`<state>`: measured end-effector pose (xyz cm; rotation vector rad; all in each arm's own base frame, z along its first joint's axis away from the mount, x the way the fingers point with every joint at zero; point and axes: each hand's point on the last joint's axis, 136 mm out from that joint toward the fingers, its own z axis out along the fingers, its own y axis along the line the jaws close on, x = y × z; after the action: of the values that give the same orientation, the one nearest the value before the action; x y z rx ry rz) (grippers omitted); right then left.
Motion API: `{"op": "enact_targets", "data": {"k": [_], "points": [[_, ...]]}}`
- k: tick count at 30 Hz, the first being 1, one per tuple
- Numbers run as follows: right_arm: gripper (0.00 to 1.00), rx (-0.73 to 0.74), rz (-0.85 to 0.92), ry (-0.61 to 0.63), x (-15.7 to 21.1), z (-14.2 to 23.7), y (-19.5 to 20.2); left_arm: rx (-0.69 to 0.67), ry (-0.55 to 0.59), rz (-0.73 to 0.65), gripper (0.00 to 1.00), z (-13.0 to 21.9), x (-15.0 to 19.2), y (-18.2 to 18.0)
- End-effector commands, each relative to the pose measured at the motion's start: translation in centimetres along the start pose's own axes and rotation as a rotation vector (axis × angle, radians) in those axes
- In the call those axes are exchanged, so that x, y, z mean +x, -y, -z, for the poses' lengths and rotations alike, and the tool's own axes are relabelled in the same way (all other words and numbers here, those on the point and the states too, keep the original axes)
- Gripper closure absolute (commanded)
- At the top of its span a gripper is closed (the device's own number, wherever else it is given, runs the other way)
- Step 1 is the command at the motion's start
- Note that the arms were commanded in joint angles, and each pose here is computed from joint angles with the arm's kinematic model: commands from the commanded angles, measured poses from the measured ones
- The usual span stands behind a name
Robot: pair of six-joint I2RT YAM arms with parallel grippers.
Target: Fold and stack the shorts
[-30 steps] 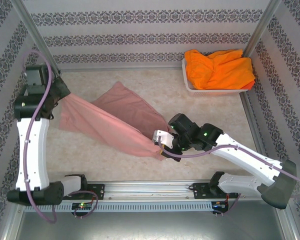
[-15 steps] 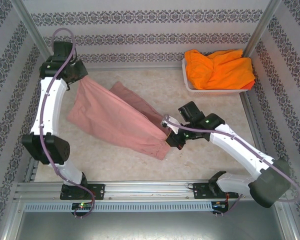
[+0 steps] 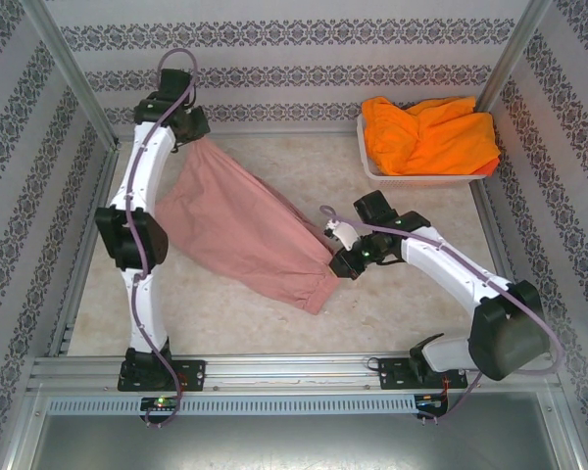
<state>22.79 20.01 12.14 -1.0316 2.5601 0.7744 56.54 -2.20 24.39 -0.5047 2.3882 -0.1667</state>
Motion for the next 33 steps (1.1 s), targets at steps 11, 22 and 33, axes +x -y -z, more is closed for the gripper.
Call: {"op": "enact_targets", "data": {"k": [11, 22, 33], "points": [[0.3, 0.161, -0.341, 0.186, -1.8, 6.6, 3.1, 0.272, 0.207, -0.015, 0.13, 6.7, -7.5, 3.7], [0.02, -0.161, -0.444, 0.564, -9.0, 5.1, -7.4, 0.622, 0.132, -0.006, 0.0, 12.1, 5.4, 4.0], [0.04, -0.032, -0.701, 0.173, -3.2, -6.2, -1.7, 0.515, -0.034, 0.173, 0.0, 1.2, 17.5, -1.8]]}}
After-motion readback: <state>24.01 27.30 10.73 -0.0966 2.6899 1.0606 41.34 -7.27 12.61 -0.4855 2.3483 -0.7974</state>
